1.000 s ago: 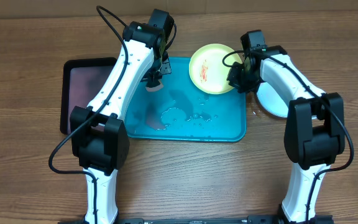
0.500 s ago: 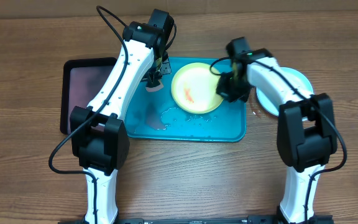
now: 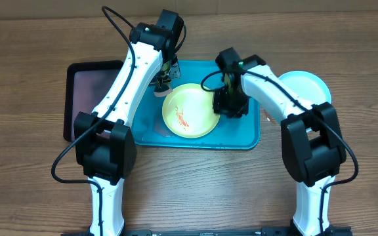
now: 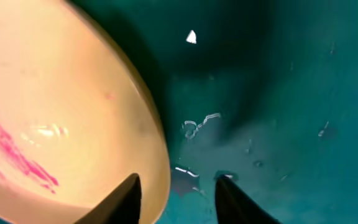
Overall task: Clean dirty plates on tray and stack at the side
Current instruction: 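Grasp the yellow plate rim with the right gripper and pull it center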
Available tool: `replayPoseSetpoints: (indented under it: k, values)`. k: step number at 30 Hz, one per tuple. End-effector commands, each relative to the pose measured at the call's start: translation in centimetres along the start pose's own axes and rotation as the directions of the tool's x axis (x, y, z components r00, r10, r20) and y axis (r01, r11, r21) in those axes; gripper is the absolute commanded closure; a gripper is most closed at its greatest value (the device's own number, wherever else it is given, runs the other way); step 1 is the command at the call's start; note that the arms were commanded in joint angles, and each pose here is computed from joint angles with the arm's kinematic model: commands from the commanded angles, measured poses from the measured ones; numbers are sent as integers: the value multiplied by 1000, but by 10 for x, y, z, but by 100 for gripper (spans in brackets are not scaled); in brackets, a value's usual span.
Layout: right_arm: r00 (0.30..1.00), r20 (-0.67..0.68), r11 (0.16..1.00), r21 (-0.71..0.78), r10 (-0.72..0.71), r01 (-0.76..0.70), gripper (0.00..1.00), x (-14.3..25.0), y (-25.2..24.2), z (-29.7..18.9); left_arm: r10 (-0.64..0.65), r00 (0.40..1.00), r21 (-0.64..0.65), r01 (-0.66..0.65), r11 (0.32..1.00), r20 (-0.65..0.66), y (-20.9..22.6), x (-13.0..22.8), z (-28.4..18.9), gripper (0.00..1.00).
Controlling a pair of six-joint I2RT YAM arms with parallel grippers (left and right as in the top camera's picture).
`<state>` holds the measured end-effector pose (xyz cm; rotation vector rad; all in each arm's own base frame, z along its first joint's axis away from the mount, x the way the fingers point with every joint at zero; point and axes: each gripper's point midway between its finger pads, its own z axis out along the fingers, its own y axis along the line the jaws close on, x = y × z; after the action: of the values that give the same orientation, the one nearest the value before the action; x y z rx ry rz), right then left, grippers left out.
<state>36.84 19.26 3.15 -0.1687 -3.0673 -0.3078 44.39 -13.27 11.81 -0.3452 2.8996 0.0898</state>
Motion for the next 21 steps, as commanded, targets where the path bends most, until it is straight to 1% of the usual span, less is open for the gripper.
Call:
replayPoseSetpoints:
  k: [1, 10, 12, 15, 19, 21]
  values:
    - [992, 82, 995, -37, -94, 97, 57, -15, 11, -29, -5, 1000, 0, 5, 1000, -9, -3, 4, 2, 96]
    - [984, 117, 989, -44, -133, 139, 55, -27, 13, -49, -5, 1000, 1, 5, 1000, -9, -3, 4, 2, 96]
    - [980, 136, 987, -48, -145, 153, 54, -33, 13, -55, -5, 1000, 0, 5, 1000, -9, -2, 4, 2, 96]
    - [962, 178, 975, -44, -207, 218, 49, -44, 12, -59, -5, 1000, 1, 5, 1000, -9, -3, 4, 2, 96]
    - [925, 241, 954, 12, -294, 300, 49, -62, 3, -58, -5, 1000, 1, 5, 1000, -9, -3, 4, 2, 96]
    - [912, 252, 944, 22, -323, 329, 49, -66, 0, -53, -5, 1000, 1, 5, 1000, -9, -3, 4, 2, 96]
